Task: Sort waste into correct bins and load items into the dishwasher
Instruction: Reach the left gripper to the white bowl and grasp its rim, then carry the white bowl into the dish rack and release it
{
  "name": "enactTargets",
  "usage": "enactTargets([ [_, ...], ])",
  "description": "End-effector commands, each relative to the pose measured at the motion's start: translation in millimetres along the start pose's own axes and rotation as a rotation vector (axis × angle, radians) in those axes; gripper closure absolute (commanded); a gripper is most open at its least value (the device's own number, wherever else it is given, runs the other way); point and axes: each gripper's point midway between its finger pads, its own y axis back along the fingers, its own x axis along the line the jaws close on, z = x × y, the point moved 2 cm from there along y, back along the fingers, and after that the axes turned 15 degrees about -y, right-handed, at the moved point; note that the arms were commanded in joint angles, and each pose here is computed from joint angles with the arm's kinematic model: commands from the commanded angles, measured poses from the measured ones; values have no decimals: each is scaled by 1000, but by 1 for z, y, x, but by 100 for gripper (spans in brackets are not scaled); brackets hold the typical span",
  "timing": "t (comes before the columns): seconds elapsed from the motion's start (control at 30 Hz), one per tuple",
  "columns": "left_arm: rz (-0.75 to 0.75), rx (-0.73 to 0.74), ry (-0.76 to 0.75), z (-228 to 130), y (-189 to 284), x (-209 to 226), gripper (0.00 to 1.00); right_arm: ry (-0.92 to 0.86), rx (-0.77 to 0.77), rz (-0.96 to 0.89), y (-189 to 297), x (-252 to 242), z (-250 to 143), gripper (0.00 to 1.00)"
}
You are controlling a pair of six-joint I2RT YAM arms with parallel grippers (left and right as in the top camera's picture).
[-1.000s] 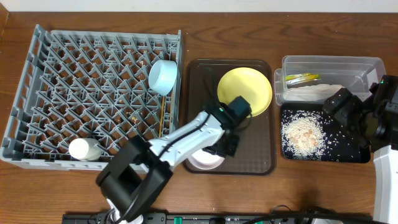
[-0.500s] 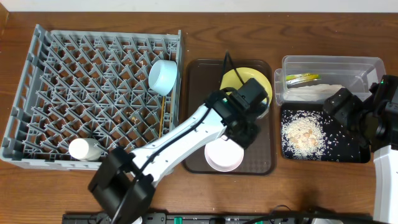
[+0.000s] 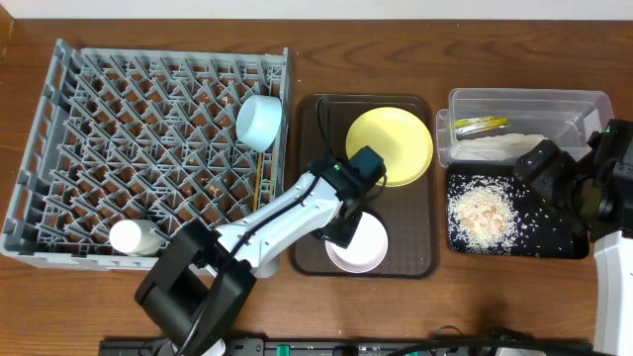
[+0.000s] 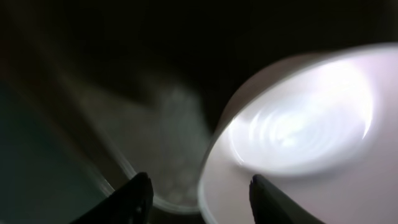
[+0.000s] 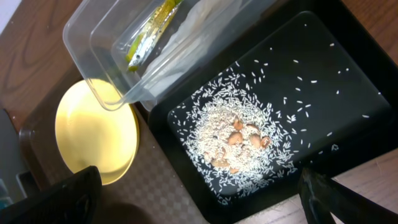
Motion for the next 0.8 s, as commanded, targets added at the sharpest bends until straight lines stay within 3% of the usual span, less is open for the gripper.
enactTargets([
  [0.0,-133,5,10,-4,-12,-18,58,-10,-8,3,2,-1,2,1],
  [0.1,-140,5,15,-5,-15,-18,78,-10,-8,3,2,-1,2,1],
  [0.2,-141,4,26,-4,-15,-14,90,-10,-8,3,2,-1,2,1],
  [0.27,-144,4,28,-4,-14,-14,91,-10,-8,3,2,-1,2,1],
  [0.33,-148,8,28,-5,-15,-15,83,-10,-8,3,2,-1,2,1],
  [0.37,-151,8,28,-5,-16,-15,74,-10,-8,3,2,-1,2,1],
  [0.43,-163,14,30,-6,-20,-17,70,-10,-8,3,2,-1,2,1],
  [0.63,-180,29,50,-6,-26,-15,71,-10,-8,3,2,-1,2,1],
  [0.77,-199,34,48,-6,-30,-15,81,-10,-8,3,2,-1,2,1],
])
